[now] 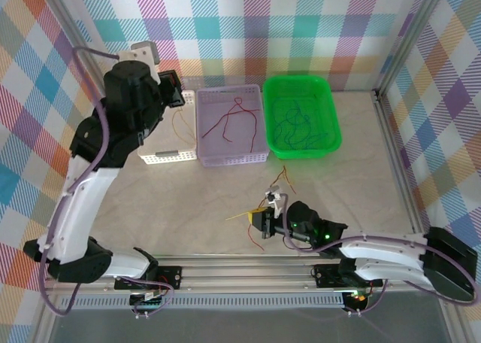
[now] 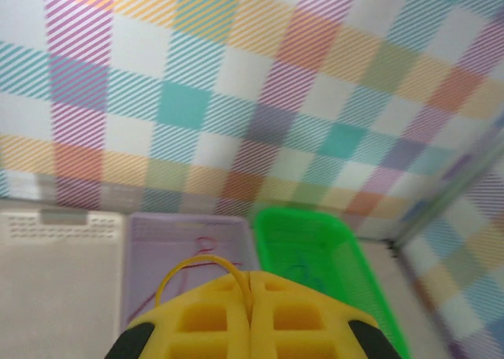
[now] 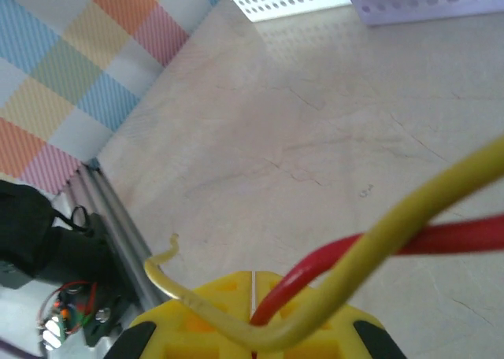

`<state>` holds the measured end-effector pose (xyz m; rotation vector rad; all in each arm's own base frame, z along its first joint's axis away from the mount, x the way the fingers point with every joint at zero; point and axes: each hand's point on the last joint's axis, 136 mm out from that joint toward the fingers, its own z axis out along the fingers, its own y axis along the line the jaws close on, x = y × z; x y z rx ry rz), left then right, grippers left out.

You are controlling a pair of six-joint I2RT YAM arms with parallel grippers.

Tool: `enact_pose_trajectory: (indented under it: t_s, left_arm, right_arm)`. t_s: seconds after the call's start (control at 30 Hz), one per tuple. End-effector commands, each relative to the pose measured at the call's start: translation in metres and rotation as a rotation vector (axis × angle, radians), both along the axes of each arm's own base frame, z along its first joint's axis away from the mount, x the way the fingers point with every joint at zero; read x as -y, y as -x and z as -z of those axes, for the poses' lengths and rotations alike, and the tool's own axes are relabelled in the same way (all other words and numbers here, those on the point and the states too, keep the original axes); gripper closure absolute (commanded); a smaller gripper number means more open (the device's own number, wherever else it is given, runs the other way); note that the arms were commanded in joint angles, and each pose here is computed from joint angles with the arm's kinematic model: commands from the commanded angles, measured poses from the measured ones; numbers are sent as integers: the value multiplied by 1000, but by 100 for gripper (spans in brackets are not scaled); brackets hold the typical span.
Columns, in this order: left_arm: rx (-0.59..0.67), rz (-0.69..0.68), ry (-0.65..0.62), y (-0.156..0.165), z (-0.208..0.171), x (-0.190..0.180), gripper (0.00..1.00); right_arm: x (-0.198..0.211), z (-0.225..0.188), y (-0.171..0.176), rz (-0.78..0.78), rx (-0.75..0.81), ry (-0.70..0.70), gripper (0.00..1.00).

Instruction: Untangle the cables

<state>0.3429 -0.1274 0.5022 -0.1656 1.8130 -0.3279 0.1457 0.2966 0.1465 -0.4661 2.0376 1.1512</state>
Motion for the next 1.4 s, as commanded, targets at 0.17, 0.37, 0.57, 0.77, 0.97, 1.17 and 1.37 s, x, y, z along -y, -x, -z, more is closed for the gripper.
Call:
enact_pose_trajectory:
  t_s: [0.17, 0.37, 0.57, 0.77, 0.97, 1.17, 1.37]
  left_arm:
    - [-31, -109, 45, -97, 39, -39, 100]
    - [-137, -189, -14, -151, 102, -63, 100]
    - [-268, -286, -29, -178, 187, -96, 100]
    - [-399, -313, -68, -196, 247, -104, 100]
    - [-476, -341, -75, -191, 272, -108, 83]
    - [-513, -308, -55, -175, 256, -102, 22]
    - [-464, -195, 142, -136, 199, -76, 0]
  right_arm:
    - [22, -21, 27, -85, -2, 10, 100]
    - [30, -30, 34, -105, 0, -2, 100]
    - [27, -38, 39, -134, -1, -17, 100]
    - [25, -52, 44, -167, 1, -39, 100]
    - [25, -54, 45, -172, -5, -54, 100]
    - [20, -55, 46, -183, -19, -52, 100]
    - [16, -57, 44, -183, -26, -55, 100]
